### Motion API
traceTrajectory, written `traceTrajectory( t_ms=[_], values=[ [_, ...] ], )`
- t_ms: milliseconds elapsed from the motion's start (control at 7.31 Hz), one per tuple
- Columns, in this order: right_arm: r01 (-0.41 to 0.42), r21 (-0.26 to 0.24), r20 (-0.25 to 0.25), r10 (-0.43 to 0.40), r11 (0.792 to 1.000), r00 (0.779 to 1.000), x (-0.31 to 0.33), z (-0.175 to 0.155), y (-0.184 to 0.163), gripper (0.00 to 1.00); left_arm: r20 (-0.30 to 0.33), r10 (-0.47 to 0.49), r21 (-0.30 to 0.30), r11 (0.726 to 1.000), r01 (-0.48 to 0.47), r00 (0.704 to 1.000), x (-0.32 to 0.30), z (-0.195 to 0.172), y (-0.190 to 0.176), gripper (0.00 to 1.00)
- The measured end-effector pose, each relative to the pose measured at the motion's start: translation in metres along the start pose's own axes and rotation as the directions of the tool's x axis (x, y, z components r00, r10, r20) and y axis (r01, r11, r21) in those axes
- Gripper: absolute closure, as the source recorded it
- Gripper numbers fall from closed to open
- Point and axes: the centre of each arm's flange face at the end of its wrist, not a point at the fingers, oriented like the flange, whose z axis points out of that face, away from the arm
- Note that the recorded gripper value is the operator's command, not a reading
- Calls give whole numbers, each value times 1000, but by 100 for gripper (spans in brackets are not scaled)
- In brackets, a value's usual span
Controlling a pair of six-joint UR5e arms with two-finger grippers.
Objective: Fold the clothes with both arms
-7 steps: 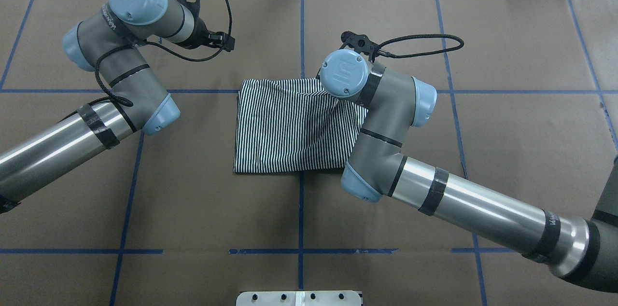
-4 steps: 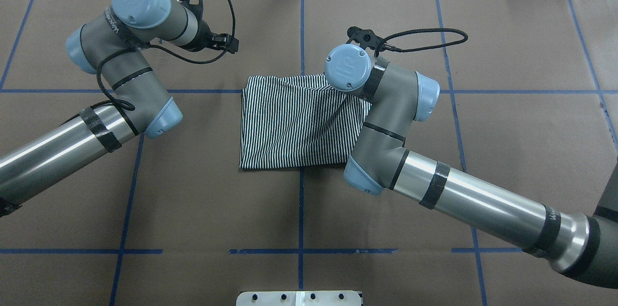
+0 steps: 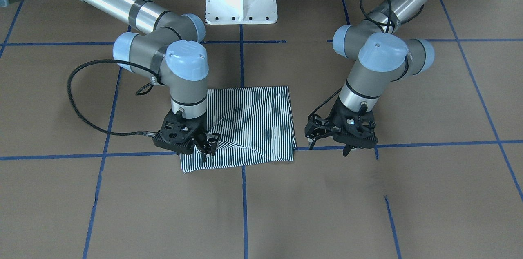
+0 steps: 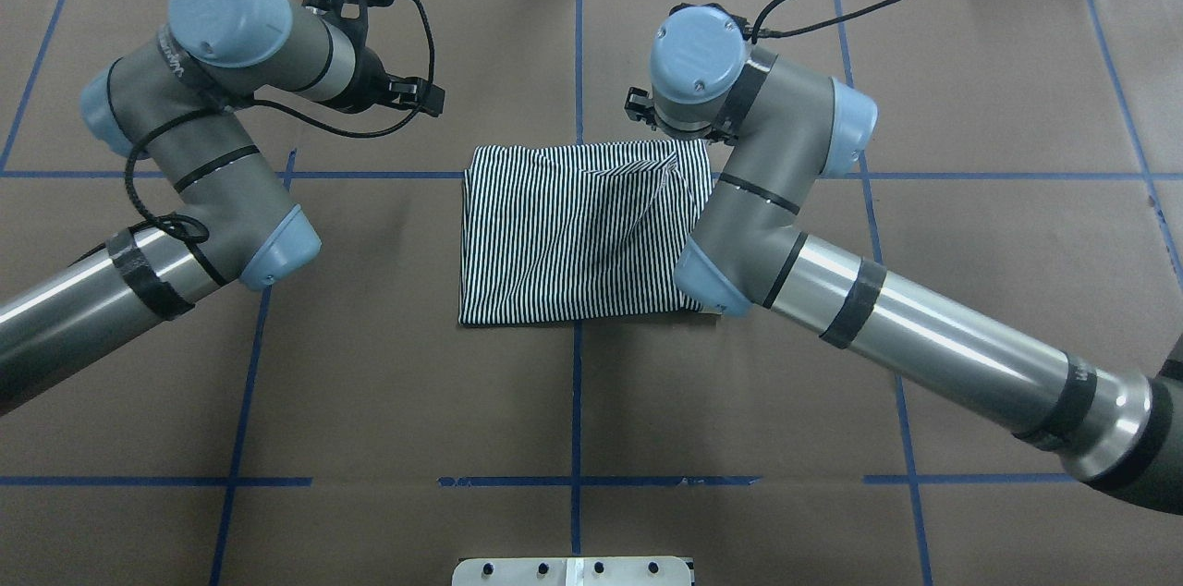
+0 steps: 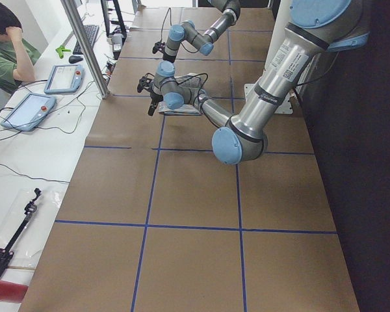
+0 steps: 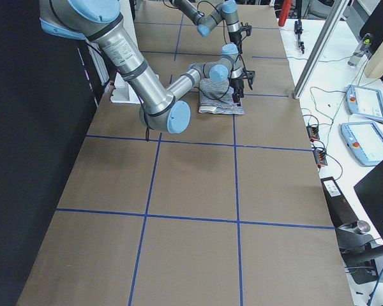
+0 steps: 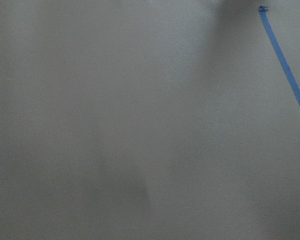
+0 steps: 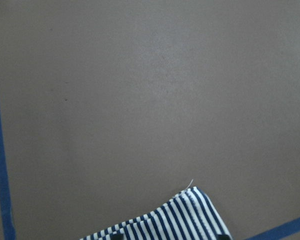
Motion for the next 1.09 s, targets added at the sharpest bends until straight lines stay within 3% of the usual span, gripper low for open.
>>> traceTrajectory(
  t_ms=[137,274,684,821,1095],
  values=[
    [92,-54,1,-92,994,996,49,-24,-36,0,14,39,-34,999,-38,999,6,-35,10,0],
    [198,-95,7,-198,976,980,117,-53,-62,0,46,93,-62,994,-90,995,1,-74,18,0],
    [425,-169,41,-425,889,904,365,-115,-102,0,159,247,-116,966,-230,956,-101,-178,35,0],
    [441,-192,42,-441,877,896,440,-120,-104,0,180,232,-138,968,-209,956,-141,-193,42,0],
    [358,-241,11,-366,902,930,565,-114,-76,0,247,156,-218,971,-102,956,-217,-187,79,0]
  ],
)
